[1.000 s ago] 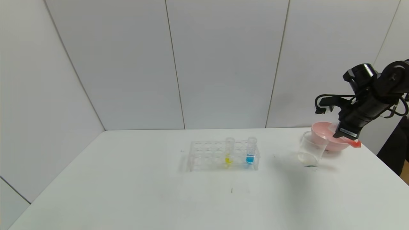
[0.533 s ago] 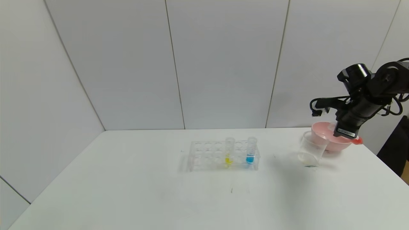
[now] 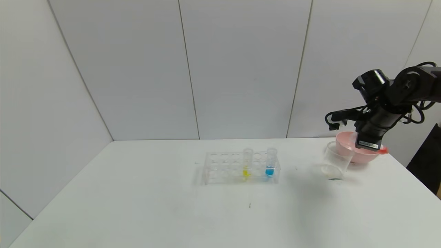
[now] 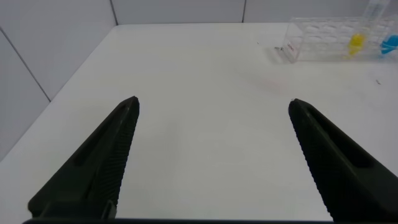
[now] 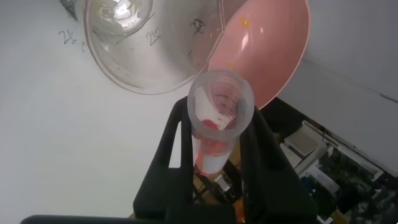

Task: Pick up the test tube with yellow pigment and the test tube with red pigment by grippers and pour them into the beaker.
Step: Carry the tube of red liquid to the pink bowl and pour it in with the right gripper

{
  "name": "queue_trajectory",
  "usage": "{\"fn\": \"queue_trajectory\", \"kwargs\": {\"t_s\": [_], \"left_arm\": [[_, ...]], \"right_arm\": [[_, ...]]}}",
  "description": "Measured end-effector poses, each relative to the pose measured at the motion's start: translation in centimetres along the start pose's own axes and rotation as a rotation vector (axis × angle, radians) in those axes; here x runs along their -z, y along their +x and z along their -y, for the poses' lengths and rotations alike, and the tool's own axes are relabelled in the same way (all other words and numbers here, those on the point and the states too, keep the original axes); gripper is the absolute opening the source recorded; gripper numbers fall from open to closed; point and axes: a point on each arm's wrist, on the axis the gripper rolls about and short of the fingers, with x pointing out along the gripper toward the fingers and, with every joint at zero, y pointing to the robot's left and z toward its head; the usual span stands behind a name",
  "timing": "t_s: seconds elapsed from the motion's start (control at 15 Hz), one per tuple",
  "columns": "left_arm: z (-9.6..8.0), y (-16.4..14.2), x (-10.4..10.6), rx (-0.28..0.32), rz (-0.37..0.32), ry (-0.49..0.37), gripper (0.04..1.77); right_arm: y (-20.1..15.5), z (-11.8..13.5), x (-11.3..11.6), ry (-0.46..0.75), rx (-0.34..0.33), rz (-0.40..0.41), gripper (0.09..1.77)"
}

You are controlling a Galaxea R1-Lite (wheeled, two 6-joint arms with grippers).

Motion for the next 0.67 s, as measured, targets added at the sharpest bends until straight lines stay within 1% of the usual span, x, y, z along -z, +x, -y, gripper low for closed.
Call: {"fn": "queue_trajectory", "kwargs": {"t_s": [0.33, 0.67], "left_arm": [[0.0, 0.0, 0.0, 0.0, 0.0, 0.0, 1.72], [0.0, 0.0, 0.0, 0.0, 0.0, 0.0, 1.72]], "right_arm": [[0.32, -0.03, -0.18, -0.039, 0.043, -0.072, 0.5], [0.15, -0.34, -0.74, -0.06, 0.058, -0.088, 0.5]]}}
